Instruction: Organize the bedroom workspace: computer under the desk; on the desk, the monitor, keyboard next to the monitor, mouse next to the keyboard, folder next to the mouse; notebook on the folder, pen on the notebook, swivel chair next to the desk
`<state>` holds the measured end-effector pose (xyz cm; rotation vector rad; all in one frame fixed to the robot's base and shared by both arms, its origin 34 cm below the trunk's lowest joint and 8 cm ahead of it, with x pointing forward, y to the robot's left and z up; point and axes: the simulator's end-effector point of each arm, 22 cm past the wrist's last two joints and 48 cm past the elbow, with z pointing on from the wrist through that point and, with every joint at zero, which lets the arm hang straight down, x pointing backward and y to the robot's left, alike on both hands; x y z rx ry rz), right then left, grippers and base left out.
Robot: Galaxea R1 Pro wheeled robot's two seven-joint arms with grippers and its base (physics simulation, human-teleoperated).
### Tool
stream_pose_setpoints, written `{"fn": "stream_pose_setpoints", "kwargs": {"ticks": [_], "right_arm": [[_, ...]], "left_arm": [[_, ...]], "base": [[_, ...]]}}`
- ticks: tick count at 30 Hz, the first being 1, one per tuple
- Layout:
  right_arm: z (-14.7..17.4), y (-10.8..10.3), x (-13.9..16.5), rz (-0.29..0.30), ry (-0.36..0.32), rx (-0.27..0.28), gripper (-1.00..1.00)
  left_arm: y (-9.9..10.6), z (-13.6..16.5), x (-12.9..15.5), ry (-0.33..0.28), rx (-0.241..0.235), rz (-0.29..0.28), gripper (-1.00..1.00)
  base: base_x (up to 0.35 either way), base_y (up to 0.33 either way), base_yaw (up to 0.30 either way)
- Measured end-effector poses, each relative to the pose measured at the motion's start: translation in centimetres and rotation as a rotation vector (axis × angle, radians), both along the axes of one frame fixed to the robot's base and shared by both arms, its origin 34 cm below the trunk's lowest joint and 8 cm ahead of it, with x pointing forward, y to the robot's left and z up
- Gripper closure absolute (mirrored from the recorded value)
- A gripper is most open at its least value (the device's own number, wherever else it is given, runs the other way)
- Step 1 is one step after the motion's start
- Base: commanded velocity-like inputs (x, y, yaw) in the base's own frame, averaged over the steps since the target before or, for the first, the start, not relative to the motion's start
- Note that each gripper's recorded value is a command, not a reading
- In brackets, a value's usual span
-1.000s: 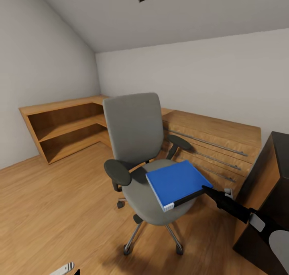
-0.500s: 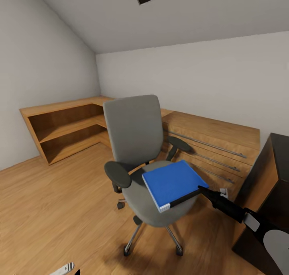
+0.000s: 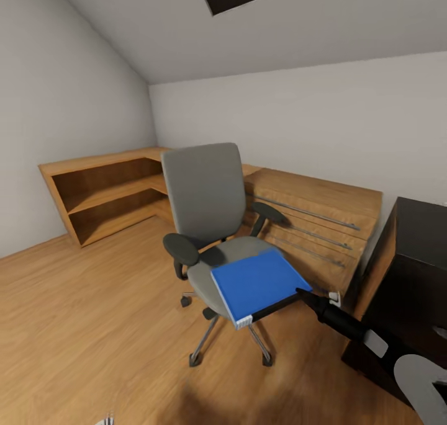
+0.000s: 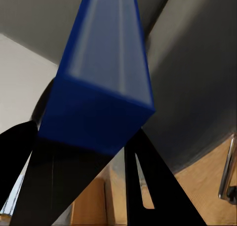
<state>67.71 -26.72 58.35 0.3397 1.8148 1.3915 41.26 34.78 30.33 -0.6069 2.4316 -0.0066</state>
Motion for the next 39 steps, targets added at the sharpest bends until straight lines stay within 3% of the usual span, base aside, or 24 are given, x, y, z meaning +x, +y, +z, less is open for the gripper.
{"fn": "stream_pose_setpoints", "kwargs": {"ticks": [6, 10, 18, 23, 26, 30, 39], "right_arm": [[-0.3, 1.0, 0.0, 0.008, 0.009, 0.007, 1.0], [-1.8, 0.7, 0.3, -0.018, 0.06, -0.036, 1.0], [-2.4, 1.3, 0.6, -0.036, 0.084, -0.041, 1.0], [-4.3, 1.9, -0.5, -0.044, 0.141, -0.042, 1.0], [-4.4, 2.8, -0.7, -0.055, 0.119, -0.064, 1.0], [-5.7, 3.0, -2.3, -0.073, 0.096, -0.115, 1.0], [-9.2, 2.3, -7.5, -0.086, 0.177, -0.159, 1.0]], "left_arm": [[0.0, 0.0, 0.0, 0.001, 0.0, -0.001, -1.0], [0.0, 0.0, 0.0, 0.002, -0.001, -0.001, -1.0], [-0.7, -0.5, -0.6, 0.016, -0.009, -0.006, -1.0], [-0.1, 0.6, 0.2, -0.032, 0.014, 0.008, -1.0], [0.4, 1.4, 0.4, -0.061, 0.035, 0.02, -1.0], [0.5, 1.5, -0.7, -0.046, 0.046, 0.026, -1.0], [0.4, 3.1, -1.0, -0.035, 0.047, 0.029, -1.0]], "base": [[-0.308, -0.027, 0.0], [-0.296, -0.025, 0.0], [-0.066, -0.075, 0.0], [-0.003, -0.006, 0.0], [-0.001, -0.001, 0.0], [0.0, 0.0, 0.0], [0.0, 0.0, 0.0]]}}
